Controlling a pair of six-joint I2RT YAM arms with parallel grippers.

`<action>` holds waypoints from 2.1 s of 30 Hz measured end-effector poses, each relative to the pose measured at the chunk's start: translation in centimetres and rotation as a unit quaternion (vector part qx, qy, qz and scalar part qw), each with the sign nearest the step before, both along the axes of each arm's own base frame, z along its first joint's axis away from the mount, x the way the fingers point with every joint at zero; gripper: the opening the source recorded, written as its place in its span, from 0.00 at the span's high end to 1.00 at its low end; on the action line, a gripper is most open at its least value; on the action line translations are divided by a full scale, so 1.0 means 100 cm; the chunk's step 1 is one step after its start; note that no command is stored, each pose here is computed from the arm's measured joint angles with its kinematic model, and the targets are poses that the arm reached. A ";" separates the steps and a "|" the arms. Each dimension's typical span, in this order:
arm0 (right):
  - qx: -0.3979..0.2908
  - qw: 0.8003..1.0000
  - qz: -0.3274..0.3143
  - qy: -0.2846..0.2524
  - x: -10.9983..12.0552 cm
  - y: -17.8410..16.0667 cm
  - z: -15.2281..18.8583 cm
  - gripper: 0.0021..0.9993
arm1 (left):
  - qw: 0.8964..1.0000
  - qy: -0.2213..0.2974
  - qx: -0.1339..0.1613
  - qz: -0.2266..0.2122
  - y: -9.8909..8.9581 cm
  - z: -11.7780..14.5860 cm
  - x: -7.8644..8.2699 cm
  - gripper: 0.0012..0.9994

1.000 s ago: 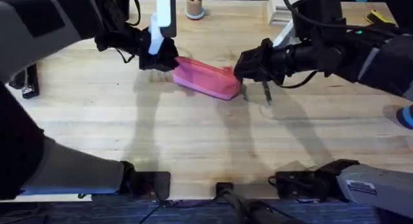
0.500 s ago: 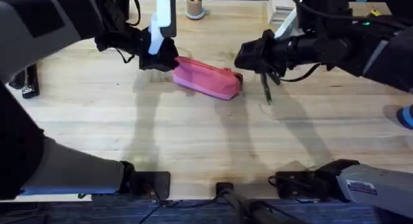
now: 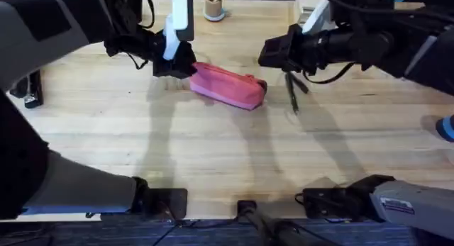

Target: Unzip the bag, pick up the pens from the table one at a time and place them inside, then zip the bag closed.

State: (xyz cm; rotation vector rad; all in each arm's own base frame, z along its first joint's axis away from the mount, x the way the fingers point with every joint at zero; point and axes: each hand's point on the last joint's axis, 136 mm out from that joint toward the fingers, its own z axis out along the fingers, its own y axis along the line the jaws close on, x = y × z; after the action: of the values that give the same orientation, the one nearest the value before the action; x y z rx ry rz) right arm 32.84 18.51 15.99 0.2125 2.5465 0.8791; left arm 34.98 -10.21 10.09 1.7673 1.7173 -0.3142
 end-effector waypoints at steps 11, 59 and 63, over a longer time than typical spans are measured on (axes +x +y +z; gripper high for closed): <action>-0.059 0.994 0.072 -0.055 -0.006 0.015 0.007 0.33 | 1.000 0.000 0.000 0.000 0.000 0.000 0.000 0.96; -0.100 0.987 0.114 -0.051 -0.003 0.014 -0.019 0.00 | 1.000 0.000 0.000 0.000 0.000 0.000 0.000 0.96; -0.103 0.987 0.115 -0.042 -0.001 0.015 -0.028 0.00 | 1.000 0.000 0.000 0.000 0.000 0.000 0.000 0.96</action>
State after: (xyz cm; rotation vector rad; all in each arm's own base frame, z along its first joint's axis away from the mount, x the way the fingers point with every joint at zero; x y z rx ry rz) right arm 32.73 19.98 13.20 -0.1813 2.5939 0.6810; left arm 34.98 -10.21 10.09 1.7672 1.7169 -0.3139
